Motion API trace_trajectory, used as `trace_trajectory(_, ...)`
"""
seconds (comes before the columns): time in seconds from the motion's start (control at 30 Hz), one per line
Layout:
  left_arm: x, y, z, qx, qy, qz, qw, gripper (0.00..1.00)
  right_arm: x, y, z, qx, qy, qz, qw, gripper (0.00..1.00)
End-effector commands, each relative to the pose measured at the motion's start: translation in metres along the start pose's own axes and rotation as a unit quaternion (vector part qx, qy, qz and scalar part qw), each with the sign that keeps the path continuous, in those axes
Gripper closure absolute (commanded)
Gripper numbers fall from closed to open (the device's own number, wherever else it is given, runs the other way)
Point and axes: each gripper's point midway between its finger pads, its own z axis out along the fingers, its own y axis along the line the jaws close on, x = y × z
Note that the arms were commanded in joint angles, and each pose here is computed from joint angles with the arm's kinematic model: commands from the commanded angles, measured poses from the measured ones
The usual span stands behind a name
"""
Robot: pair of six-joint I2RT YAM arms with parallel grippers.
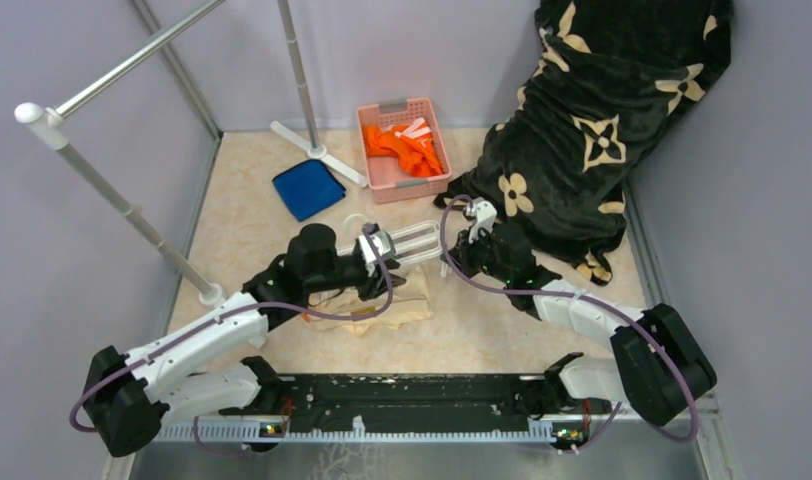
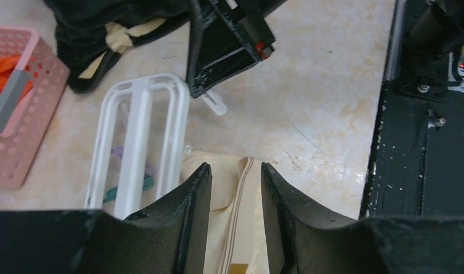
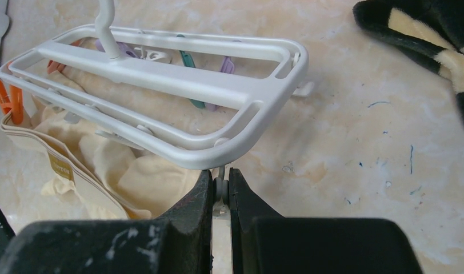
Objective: Clip the underwear to the hanger
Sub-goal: Clamp the underwear onto the hanger.
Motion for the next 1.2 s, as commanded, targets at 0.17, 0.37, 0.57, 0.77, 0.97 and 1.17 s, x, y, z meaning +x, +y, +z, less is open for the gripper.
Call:
trace_trajectory(0.17,0.008,0.048,-0.033,-0.131,0.014,-0.054,0.990,0.52,-0.027,-0.013,-0.012,0.032,-0.029,-0.011,0.999,0.92)
trace_trajectory(0.37,0.015,0.050,-0.038,-0.138,0.013,-0.067,0.988,0.52,-0.020,-0.017,-0.014,0.033,-0.015,-0.002,0.999,0.92)
trace_trajectory(0.57,0.015,0.062,-0.046,-0.161,0.011,-0.077,0.984,0.52,-0.018,-0.020,-0.015,0.034,-0.014,0.004,0.999,0.92)
trace_trajectory(0.77,0.033,0.095,-0.061,-0.252,0.032,-0.179,0.951,0.49,-0.019,-0.029,-0.016,0.049,-0.019,0.015,0.998,0.92)
trace_trajectory(0.97,0.046,0.121,-0.083,-0.340,0.012,-0.251,0.906,0.47,-0.019,-0.043,-0.019,0.078,-0.025,0.028,0.996,0.92)
trace_trajectory(1.17,0.049,0.128,-0.094,-0.365,-0.001,-0.261,0.894,0.42,-0.016,-0.054,-0.023,0.095,-0.023,0.034,0.995,0.92)
